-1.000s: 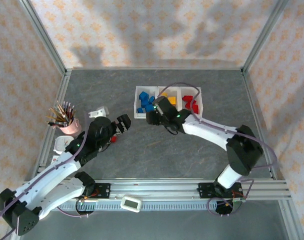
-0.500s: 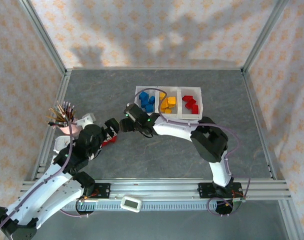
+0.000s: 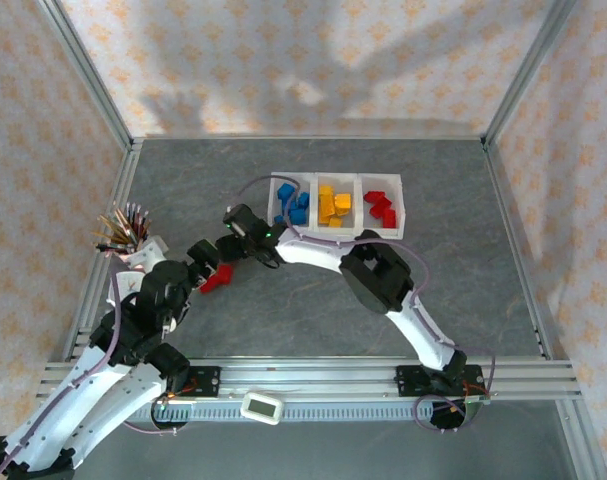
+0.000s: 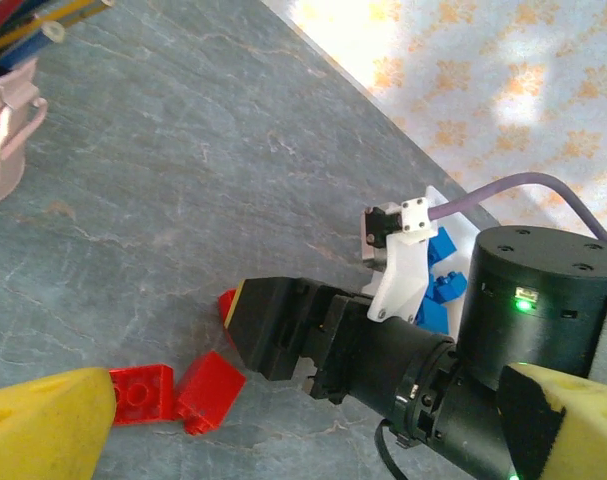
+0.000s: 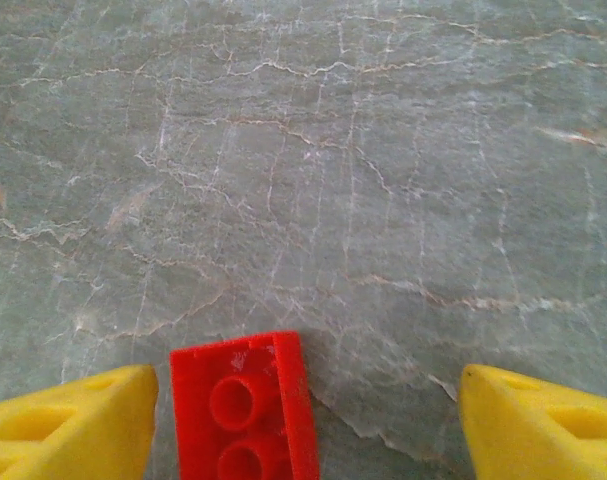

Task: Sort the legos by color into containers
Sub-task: Pick up the lego from the middle-left of the table, then place the lego in the container.

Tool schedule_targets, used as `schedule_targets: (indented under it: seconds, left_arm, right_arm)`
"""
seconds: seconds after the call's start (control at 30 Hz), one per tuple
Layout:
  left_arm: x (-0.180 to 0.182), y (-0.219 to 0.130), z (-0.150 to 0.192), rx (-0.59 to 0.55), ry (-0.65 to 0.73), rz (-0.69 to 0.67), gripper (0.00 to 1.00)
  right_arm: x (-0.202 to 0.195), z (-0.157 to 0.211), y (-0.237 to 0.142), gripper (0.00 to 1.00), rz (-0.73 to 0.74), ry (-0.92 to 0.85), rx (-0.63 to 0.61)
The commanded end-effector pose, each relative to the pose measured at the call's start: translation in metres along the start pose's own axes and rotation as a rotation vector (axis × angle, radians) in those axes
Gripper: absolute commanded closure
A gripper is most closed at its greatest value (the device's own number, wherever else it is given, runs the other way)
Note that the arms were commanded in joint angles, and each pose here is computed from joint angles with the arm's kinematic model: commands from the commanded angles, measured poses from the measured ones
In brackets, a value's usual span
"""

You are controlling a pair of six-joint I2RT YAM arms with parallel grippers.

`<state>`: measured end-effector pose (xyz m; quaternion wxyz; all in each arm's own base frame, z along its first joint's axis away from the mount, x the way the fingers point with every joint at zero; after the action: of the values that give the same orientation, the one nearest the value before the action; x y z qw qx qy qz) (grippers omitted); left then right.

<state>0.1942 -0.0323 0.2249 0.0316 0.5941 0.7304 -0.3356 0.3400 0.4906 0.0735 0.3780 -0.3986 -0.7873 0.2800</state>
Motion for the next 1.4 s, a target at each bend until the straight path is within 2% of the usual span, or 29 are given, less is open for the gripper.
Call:
schedule_targets:
  seconds: [0.0,0.23,0.37,0.87,0.97,1.13,1.37]
  left_arm:
    - [0.015,-0.001,0.0,-0.027,-0.007,-0.063,0.01]
    - [0.017,-0.001,-0.001,-0.037,-0.012,-0.073,0.01]
    - [0.016,0.0,-0.001,-0.036,-0.014,-0.068,0.01]
    - [0.005,0.005,0.001,-0.014,-0.012,-0.029,0.01]
    - [0.003,0.004,0.001,-0.008,-0.011,-0.017,0.01]
    - [-0.004,0.003,-0.001,-0.001,-0.006,0.013,0.01]
    - [-0.03,0.009,0.001,0.037,0.018,0.129,0.01]
  right_arm:
    - [0.003,0.007,0.007,0.22,0.022,-0.047,0.038]
    - [-0.001,0.018,0.017,0.24,0.088,-0.084,0.066]
    - [-0.009,0.02,0.014,0.29,0.138,-0.088,0.071]
    - [-0.004,0.015,-0.003,0.67,0.111,-0.172,0.072]
    - [0.0,0.006,-0.017,0.71,0.101,-0.175,0.046]
    - [-0.003,-0.011,-0.056,0.71,0.082,-0.126,-0.015]
    - [-0.048,-0.016,-0.126,0.71,0.063,0.04,-0.106]
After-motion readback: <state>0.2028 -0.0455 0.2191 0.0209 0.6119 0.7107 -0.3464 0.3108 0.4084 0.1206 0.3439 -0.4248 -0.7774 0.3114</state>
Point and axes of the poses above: each hand's point on the last joint's axis, 136 mm out from that joint toward the fingers, its own y axis out along the fingers, its own x axis along the line the jaws close on, z = x × y, the point moved 3 cm from there along -y, back along the fingers, and after that the axes turned 10 degrees about y, right-handed, at the moved point
